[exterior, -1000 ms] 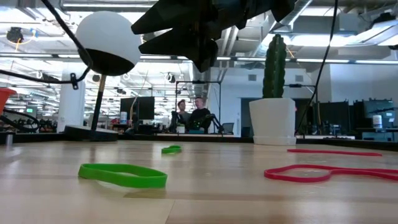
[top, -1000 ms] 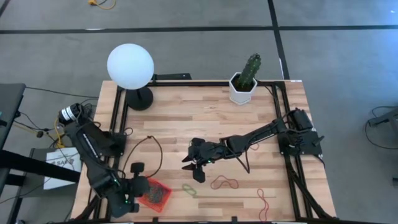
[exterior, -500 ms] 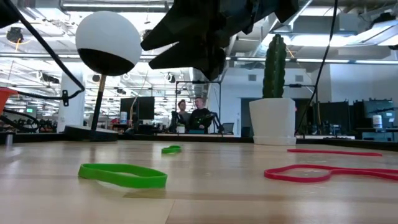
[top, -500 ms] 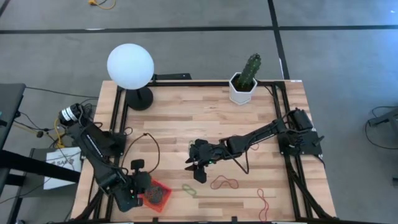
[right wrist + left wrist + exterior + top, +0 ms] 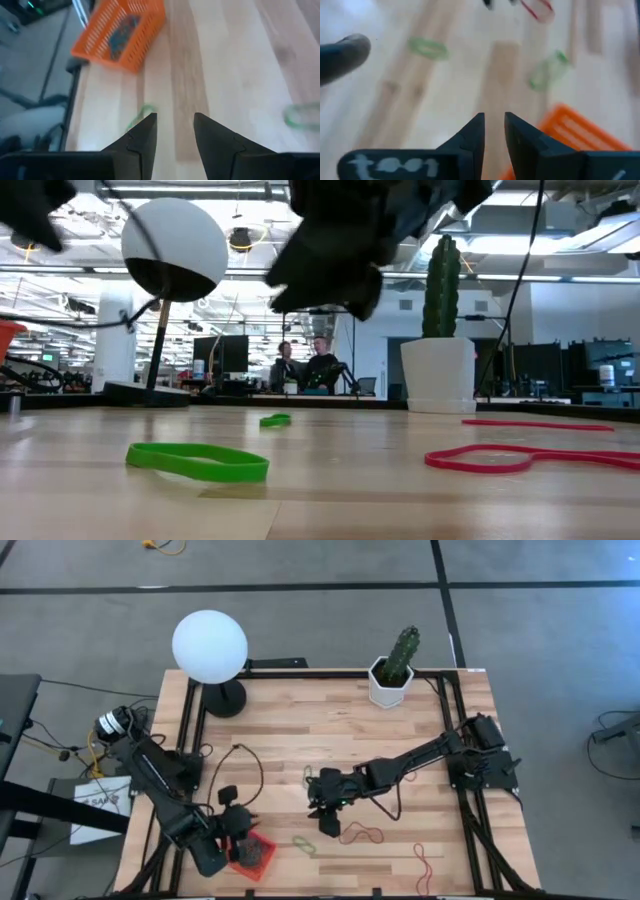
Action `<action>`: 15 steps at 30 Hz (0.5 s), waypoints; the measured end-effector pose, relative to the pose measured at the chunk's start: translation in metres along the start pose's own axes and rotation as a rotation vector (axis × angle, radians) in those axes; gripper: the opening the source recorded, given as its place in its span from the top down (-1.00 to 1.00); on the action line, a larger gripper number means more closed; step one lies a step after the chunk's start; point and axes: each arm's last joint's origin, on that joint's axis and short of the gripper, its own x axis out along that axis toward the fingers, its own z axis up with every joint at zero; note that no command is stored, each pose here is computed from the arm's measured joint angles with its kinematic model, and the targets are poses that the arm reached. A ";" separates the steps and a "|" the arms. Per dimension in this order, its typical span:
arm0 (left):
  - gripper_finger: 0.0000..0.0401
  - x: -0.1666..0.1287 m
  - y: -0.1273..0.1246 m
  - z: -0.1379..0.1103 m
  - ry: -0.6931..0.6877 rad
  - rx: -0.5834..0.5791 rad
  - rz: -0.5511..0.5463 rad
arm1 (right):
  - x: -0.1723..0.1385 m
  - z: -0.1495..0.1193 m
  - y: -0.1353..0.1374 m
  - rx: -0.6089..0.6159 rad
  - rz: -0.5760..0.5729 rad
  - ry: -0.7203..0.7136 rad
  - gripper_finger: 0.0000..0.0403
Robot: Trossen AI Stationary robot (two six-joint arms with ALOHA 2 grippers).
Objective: Pick and place rubber bands into bin
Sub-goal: Put the top red rubber band into the basket
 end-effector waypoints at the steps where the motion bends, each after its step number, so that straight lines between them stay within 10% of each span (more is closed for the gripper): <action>1: 0.69 0.001 0.002 0.002 -0.037 0.006 0.029 | -0.003 -0.001 0.000 0.002 -0.010 0.019 0.39; 15: 0.69 0.030 0.029 0.032 -0.078 -0.076 0.191 | -0.081 -0.047 -0.035 0.324 -0.614 0.634 0.40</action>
